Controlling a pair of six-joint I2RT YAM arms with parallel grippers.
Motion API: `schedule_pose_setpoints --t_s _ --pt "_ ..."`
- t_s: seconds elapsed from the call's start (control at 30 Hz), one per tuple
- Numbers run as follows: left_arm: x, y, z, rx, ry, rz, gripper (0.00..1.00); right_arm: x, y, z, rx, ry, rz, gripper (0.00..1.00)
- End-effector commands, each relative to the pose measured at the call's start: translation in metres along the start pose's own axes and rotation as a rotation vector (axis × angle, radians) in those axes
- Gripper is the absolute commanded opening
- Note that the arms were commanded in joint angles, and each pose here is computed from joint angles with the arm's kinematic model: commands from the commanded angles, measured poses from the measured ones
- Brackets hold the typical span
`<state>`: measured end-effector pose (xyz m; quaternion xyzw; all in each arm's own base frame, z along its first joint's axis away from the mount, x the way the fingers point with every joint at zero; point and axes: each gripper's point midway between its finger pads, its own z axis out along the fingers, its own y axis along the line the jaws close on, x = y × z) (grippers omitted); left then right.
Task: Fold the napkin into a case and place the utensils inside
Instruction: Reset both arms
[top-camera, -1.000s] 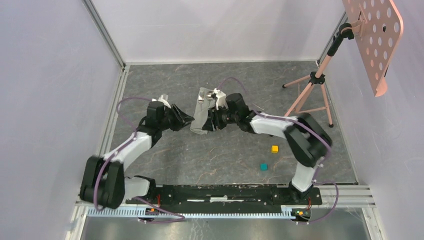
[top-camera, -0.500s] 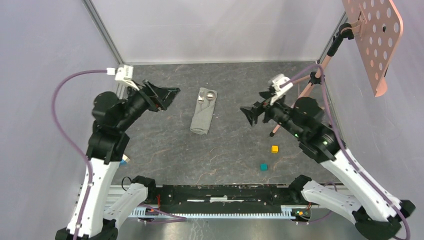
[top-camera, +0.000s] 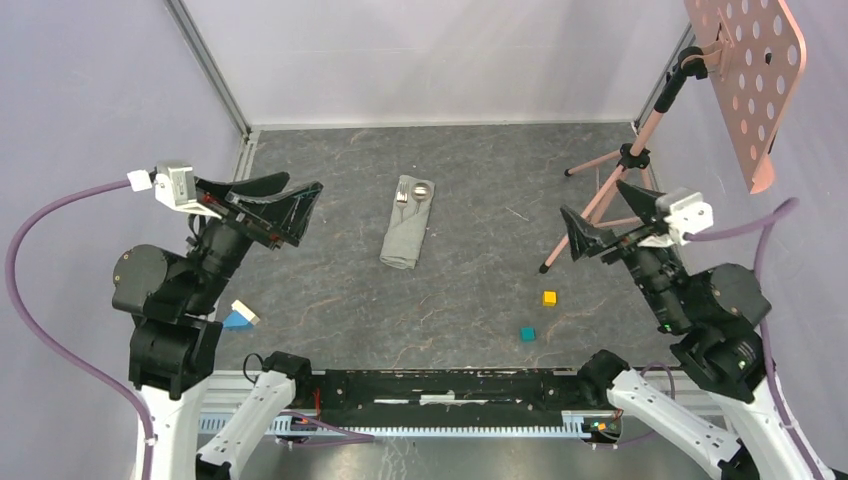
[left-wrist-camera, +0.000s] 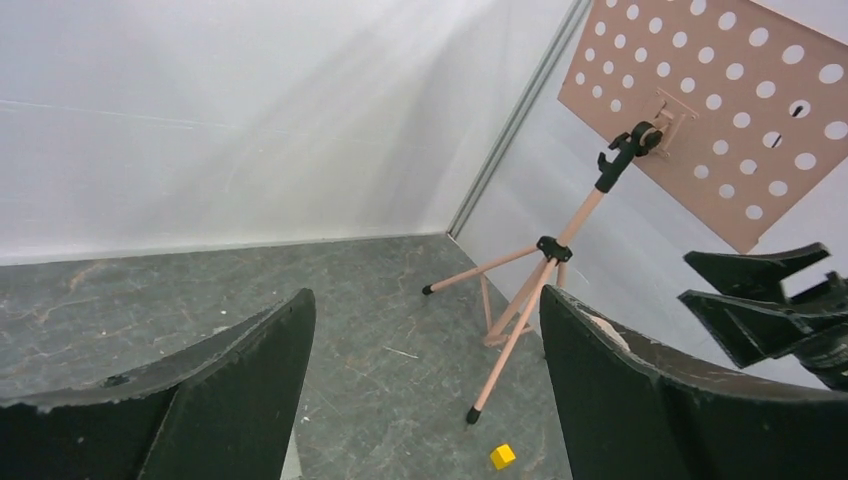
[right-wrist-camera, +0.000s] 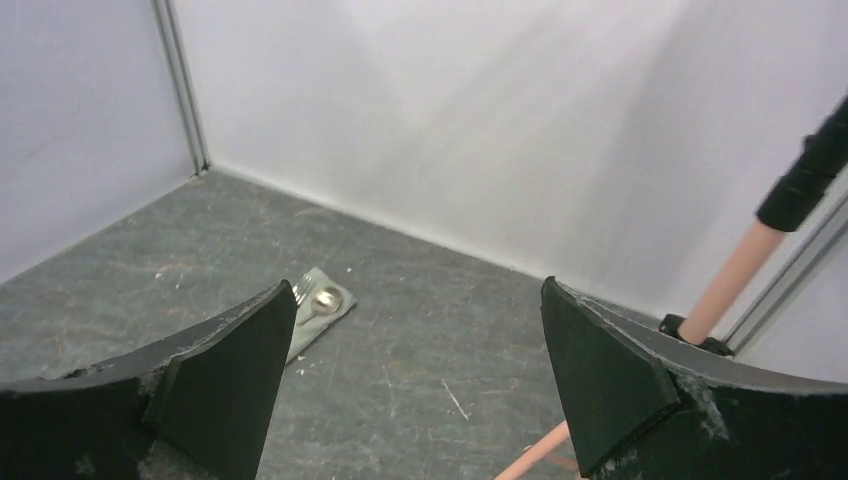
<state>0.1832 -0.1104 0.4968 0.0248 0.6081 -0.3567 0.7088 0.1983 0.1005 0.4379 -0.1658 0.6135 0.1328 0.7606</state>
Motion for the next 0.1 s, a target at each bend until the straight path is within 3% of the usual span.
schedule_pose_setpoints --t_s 0.0,0.07 --pt "-0.0124 0.0042 -0.0036 -0.032 -0.041 0.067 0.89 -0.0088 -0.0159 -0.0065 0.078 -0.056 -0.004 0.98" --pt "-0.0116 0.0049 -0.0039 -0.036 -0.038 0.064 0.89 -0.0070 -0.0183 -0.0062 0.095 -0.053 0.000 0.98"
